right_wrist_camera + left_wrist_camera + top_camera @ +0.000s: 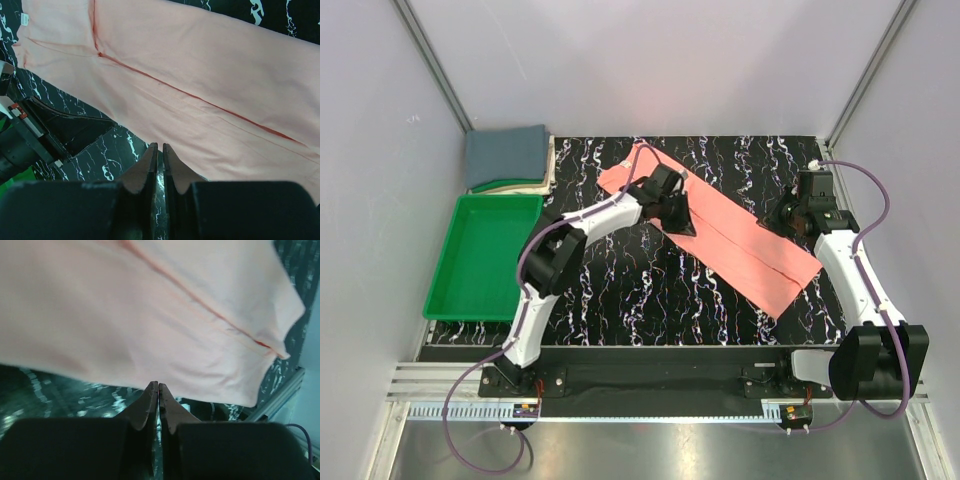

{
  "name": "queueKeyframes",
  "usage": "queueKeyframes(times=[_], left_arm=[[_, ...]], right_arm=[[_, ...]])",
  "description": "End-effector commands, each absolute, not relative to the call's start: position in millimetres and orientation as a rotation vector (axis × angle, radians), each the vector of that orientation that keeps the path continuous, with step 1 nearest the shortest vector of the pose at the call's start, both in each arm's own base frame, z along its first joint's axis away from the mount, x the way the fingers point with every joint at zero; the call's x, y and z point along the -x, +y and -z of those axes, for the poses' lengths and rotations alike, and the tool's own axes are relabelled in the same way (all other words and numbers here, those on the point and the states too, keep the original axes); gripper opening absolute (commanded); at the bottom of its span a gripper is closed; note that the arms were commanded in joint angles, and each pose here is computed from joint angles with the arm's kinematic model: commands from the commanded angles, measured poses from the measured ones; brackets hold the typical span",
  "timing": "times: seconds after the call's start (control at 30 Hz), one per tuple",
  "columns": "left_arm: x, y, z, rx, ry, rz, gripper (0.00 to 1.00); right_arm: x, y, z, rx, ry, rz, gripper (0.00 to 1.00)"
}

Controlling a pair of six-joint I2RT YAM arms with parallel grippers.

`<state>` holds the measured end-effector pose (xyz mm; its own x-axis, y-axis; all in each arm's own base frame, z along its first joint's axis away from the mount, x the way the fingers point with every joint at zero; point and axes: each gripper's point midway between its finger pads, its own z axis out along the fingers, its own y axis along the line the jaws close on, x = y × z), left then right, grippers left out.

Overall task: Fold and stack the t-shirts
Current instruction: Fold the tshirt

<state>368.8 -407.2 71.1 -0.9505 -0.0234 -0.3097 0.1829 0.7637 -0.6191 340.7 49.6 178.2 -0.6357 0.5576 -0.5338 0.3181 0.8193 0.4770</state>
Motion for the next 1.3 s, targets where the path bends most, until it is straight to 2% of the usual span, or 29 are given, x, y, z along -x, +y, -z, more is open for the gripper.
queueKeyframes(times=[0.0,0.13,0.27,0.43,0.73,0.83,1.03,1.27], left_arm=[[-361.5,-438.0,-77.8,-0.184,2.623,1.025,0.07],[-344.1,-426.5,-41.6,-0.197,2.695,0.882,0.06],[-332.6,-417.6,-20.5,-0.187,2.753,0.849,0.06],[-329.8,-396.8,-8.7,-0.158,2.791,0.719,0.06],[-322.3,-320.1,3.6,-0.002,2.869,0.535,0.06],[-331.1,-321.7,-21.4,-0.038,2.813,0.610,0.06],[-354.8,-381.9,-89.0,-0.127,2.633,0.927,0.06],[-359.3,-452.8,-103.6,-0.128,2.538,1.158,0.03]], right_arm=[[-345.4,50.5,-193.9,-0.601,2.267,-0.465,0.15],[-344.6,50.1,-196.2,-0.595,2.263,-0.459,0.15],[-345.3,50.6,-195.2,-0.604,2.265,-0.464,0.15],[-345.9,51.5,-192.3,-0.607,2.274,-0.468,0.15],[-343.9,56.9,-173.7,-0.585,2.346,-0.487,0.16],[-341.0,56.8,-166.6,-0.600,2.367,-0.483,0.17],[-344.2,56.3,-179.4,-0.598,2.331,-0.488,0.15],[-342.5,56.7,-185.8,-0.596,2.313,-0.496,0.15]])
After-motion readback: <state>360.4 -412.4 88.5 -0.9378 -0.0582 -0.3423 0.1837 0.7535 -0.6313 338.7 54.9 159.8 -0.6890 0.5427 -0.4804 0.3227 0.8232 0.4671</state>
